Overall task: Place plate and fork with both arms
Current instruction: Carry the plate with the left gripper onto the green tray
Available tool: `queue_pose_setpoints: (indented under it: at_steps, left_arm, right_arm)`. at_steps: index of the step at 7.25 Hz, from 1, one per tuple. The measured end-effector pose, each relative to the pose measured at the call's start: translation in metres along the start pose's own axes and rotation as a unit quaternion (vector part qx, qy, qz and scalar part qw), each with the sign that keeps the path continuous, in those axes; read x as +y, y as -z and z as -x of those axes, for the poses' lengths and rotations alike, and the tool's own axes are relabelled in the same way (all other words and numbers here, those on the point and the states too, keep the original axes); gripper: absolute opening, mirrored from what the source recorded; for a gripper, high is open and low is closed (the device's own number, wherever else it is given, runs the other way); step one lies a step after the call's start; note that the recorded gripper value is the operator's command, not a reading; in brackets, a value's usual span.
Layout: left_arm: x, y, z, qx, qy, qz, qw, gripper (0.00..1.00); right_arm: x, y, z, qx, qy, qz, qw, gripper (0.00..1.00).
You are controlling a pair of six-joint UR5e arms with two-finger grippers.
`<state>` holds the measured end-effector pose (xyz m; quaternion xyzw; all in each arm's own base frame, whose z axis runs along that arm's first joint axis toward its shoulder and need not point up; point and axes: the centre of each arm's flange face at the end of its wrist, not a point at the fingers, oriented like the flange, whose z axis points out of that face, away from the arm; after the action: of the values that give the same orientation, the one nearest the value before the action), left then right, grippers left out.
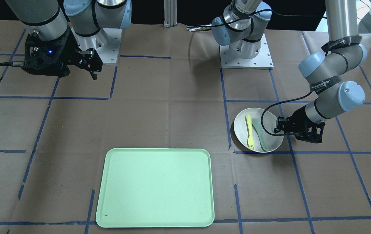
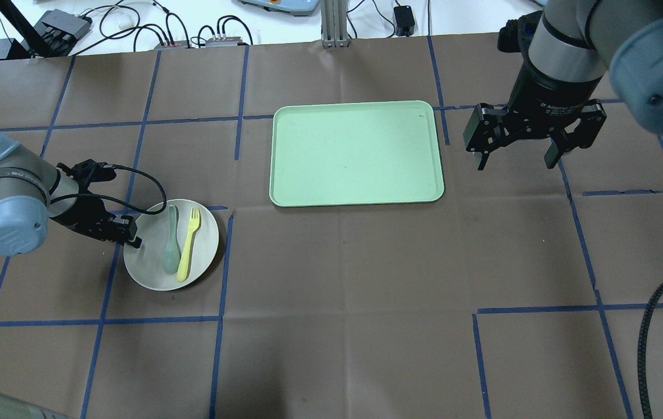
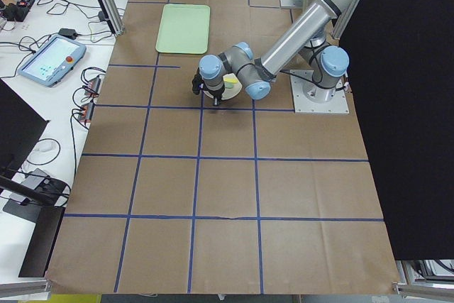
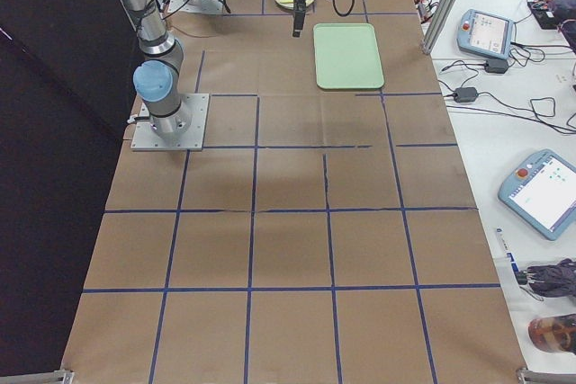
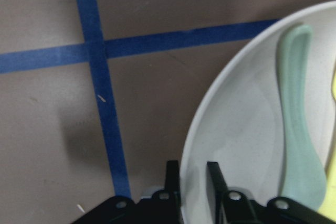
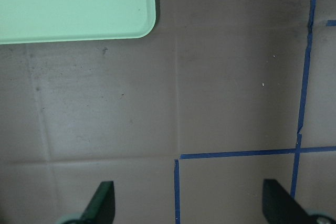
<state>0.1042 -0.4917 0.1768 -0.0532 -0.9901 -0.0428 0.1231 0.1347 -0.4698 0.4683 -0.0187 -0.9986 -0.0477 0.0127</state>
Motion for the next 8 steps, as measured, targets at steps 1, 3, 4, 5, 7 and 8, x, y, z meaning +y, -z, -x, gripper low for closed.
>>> queue_pose_setpoints:
  at_steps: [1,3,4,5,7,8]
  left_arm:
    - [-0.001,0.002,-0.001,0.004,-0.001,-0.006,1.0,0.07]
    - [-0.004,0.009,-0.006,0.017,-0.003,-0.025,0.9995,0.05]
    - [-0.006,0.012,-0.01,0.031,-0.004,-0.038,0.9988,0.04]
    - [-0.009,0.015,-0.017,0.054,-0.005,-0.058,0.9969,0.03]
    - [-0.016,0.022,-0.034,0.099,0.013,-0.091,0.9908,0.03]
    - [-0.022,0.021,-0.049,0.111,0.03,-0.092,0.9891,0.03]
  right_arm:
    - [0.0,0.0,0.0,0.0,0.0,0.0,1.0,1.0]
    - [0.0,0.0,0.0,0.0,0.0,0.0,1.0,1.0]
    - [0.0,0.0,0.0,0.0,0.0,0.0,1.0,1.0]
    - [0.0,0.0,0.0,0.0,0.0,0.0,1.0,1.0]
    - [0.0,0.0,0.0,0.0,0.0,0.0,1.0,1.0]
    - [0.0,0.0,0.0,0.0,0.0,0.0,1.0,1.0]
